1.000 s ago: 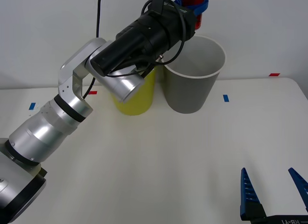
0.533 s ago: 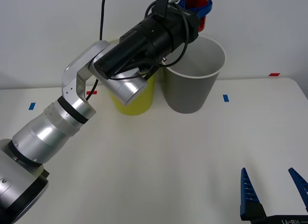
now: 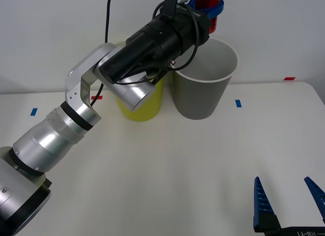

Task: Put cans in the gray bin and PET bottles in the light green bin.

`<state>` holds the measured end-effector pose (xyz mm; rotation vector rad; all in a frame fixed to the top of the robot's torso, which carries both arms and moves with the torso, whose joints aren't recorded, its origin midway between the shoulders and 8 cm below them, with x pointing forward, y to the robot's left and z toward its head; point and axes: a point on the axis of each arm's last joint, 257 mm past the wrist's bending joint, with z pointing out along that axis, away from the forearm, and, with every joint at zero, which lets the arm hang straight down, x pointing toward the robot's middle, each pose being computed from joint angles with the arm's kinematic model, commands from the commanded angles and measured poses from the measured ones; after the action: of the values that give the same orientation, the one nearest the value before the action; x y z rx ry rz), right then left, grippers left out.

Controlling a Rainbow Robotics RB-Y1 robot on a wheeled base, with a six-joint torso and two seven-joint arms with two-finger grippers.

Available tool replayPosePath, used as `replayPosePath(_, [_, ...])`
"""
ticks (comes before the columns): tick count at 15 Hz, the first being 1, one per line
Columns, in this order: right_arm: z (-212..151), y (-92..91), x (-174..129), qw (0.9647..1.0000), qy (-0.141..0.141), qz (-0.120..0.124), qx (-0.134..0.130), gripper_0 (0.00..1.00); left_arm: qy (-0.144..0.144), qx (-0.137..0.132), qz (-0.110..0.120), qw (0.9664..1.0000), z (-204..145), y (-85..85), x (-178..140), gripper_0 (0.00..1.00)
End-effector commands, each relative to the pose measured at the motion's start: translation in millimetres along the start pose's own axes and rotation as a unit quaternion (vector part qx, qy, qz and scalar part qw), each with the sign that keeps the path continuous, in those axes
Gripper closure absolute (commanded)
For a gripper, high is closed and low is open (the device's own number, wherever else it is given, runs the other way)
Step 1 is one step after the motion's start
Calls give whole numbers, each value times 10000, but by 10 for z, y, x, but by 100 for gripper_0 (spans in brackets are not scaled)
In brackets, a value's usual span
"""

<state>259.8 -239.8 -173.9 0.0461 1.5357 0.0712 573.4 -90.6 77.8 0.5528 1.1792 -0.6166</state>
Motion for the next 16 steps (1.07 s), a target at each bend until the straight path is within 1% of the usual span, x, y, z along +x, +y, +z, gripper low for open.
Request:
replayPosePath(1, [0,0,0,10000,0,0,0,0,-202,115,-44,9997,-5,-2,32,100])
replayPosePath(2, [0,0,0,10000,0,0,0,0,-325,158,-99,9993,-12,27,68,100])
replayPosePath(4, [0,0,0,10000,0,0,0,0,-364,175,-217,9989,-10,22,76,100])
replayPosePath(6, [0,0,0,10000,0,0,0,0,-365,174,-217,9989,-10,23,76,100])
replayPosePath(7, [0,0,0,10000,0,0,0,0,-363,170,-195,9990,-12,30,77,96])
replayPosePath(8, [0,0,0,10000,0,0,0,0,-356,166,-195,9990,-12,31,80,64])
replayPosePath(9, [0,0,0,10000,0,0,0,0,-313,140,-166,9993,-13,52,105,0])
replayPosePath(11, [0,0,0,10000,0,0,0,0,-294,128,-145,9994,-16,66,111,0])
replayPosePath(16, [0,0,0,10000,0,0,0,0,-164,11,88,9998,-26,265,69,0])
